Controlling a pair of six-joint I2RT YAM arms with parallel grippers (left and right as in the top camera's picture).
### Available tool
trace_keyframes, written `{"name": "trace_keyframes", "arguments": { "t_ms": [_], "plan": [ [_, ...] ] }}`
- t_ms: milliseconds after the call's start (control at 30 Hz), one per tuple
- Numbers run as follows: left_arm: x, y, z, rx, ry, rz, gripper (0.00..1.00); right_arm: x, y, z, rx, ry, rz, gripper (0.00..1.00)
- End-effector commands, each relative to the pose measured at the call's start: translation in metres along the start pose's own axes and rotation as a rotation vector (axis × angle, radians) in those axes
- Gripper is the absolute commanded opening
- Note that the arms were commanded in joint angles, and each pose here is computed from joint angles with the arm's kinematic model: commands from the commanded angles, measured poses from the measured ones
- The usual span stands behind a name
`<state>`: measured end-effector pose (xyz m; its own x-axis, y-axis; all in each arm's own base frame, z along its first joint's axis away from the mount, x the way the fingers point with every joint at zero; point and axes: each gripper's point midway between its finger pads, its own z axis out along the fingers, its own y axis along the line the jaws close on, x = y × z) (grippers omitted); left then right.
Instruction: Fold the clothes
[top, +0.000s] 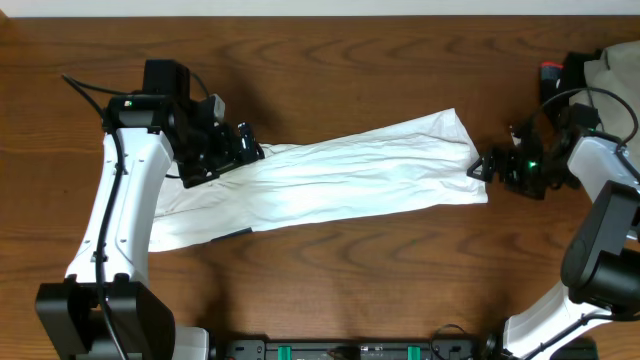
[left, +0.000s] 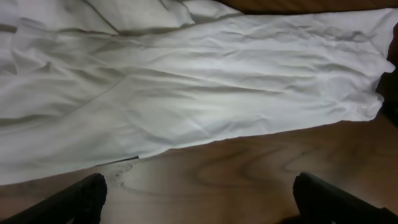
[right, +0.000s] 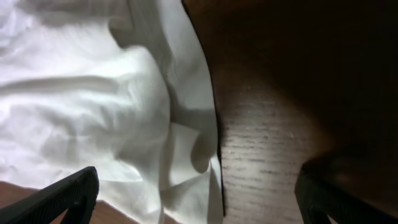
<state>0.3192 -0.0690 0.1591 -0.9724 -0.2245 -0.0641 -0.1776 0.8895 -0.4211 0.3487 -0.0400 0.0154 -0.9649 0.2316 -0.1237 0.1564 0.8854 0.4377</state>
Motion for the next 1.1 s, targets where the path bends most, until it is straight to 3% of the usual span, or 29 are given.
{"name": "trace_keyframes", "arguments": {
  "t_ms": [0, 300, 1000, 1067],
  "plan": [
    [-0.001, 0.000, -0.005, -0.009, -0.013, 0.014, 0.98, 0.005, -0.003, 0.006, -0.016, -0.002, 0.019, 0.99],
    [0.000, 0.000, -0.005, -0.010, -0.008, 0.011, 0.98, 0.002, 0.008, 0.014, -0.073, -0.035, -0.010, 0.99],
    [0.003, 0.001, -0.005, -0.013, 0.002, 0.007, 0.98, 0.031, 0.063, 0.044, -0.096, 0.090, -0.156, 0.99],
    [0.003, 0.001, -0.005, -0.013, 0.002, 0.007, 0.98, 0.032, 0.062, 0.044, -0.095, 0.092, -0.151, 0.95]
  ]
}}
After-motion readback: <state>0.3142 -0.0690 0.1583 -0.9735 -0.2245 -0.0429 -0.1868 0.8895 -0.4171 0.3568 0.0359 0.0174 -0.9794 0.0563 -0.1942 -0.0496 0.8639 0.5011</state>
